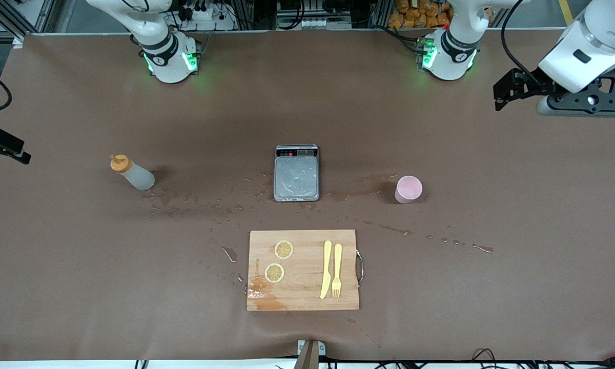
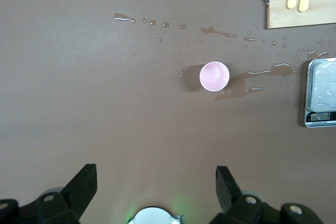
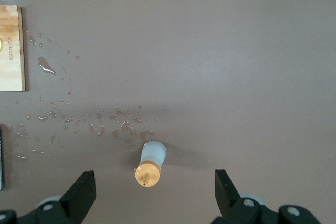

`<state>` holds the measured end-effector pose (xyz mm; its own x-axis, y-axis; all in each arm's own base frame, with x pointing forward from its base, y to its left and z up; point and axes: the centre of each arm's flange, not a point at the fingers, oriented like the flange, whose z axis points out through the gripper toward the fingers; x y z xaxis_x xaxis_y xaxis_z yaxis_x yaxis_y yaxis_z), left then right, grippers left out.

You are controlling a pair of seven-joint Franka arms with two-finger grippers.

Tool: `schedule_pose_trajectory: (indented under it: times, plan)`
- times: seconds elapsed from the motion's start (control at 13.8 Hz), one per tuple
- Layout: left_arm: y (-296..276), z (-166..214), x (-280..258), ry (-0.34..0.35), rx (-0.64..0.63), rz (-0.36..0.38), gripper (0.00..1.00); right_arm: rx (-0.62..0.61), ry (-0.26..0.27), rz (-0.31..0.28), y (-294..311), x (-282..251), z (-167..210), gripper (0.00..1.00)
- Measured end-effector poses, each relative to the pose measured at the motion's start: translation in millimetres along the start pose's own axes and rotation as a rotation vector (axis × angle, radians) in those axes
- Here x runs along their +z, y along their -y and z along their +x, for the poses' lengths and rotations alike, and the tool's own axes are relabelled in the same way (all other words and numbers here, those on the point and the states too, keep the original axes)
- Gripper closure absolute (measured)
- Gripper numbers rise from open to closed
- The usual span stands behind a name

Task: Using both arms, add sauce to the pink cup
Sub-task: 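Reach the left gripper to the pink cup while the right gripper reaches the bottle, then grasp the pink cup with the left gripper while the right gripper grasps the bottle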

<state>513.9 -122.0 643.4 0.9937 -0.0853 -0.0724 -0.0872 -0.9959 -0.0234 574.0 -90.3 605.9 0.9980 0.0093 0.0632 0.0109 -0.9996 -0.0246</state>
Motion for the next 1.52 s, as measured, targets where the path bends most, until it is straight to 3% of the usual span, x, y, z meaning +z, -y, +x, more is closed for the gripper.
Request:
schedule_pose_trajectory:
  times: [0.29, 0.65, 0.87, 1.01, 1.3, 1.52]
  plan:
    - [-4, 27, 40, 0.067, 0.006, -0.01, 0.0, 0.017, 0.006, 0.001, -5, 1, -2, 0.0]
    - [-9, 49, 88, 0.046, 0.008, -0.018, 0.0, 0.061, 0.05, 0.006, -27, 7, -9, 0.0]
    - [-13, 59, 137, 0.018, 0.011, -0.024, 0.0, 0.173, 0.099, 0.011, -33, 14, -15, 0.0]
    - [-18, 64, 174, 0.042, 0.017, -0.025, 0.0, 0.271, 0.144, 0.012, -36, 20, -20, 0.0]
    - [-27, 87, 243, 0.082, 0.027, -0.035, 0.0, 0.463, 0.234, 0.084, -40, 36, -27, 0.0]
    - [-44, 93, 297, 0.09, 0.051, -0.043, 0.0, 0.631, 0.315, 0.193, -77, 60, -34, 0.0]
